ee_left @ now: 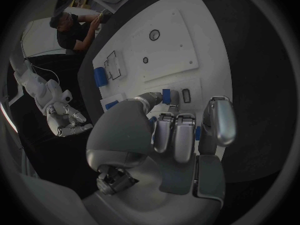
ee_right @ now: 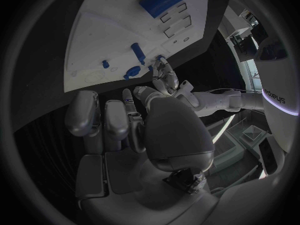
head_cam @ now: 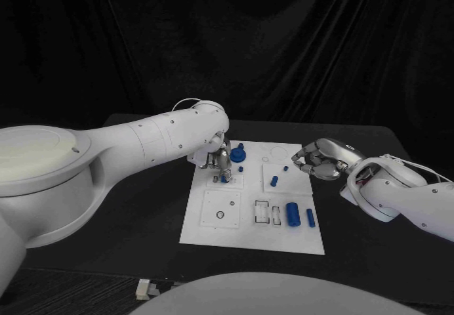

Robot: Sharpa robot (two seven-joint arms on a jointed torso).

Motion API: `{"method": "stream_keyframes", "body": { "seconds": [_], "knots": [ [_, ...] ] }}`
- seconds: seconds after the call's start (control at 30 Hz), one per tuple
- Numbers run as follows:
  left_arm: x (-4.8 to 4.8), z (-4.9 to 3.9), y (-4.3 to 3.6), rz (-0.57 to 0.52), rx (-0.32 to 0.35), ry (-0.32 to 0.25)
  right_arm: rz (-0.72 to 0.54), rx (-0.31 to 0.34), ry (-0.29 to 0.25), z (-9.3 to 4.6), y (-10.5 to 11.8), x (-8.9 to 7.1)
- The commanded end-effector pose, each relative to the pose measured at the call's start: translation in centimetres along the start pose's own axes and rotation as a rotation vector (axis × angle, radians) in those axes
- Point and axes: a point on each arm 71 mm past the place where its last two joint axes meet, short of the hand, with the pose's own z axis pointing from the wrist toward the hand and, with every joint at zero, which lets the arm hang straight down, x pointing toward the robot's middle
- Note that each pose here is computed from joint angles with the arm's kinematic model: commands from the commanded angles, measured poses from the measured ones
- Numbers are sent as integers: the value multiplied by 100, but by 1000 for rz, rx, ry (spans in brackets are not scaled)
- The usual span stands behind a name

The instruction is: Assemble the parts on the task board

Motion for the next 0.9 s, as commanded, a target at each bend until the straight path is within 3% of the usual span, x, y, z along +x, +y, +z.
{"method": "stream_keyframes", "body": {
  "seconds": [0.03,0.9],
  "knots": [
    [15,17,-18,1,5,0,-1,15,9,-1,-13,13],
    [21,46,-18,-25,11,-31,-2,16,17,9,-19,19]
  ]
}}
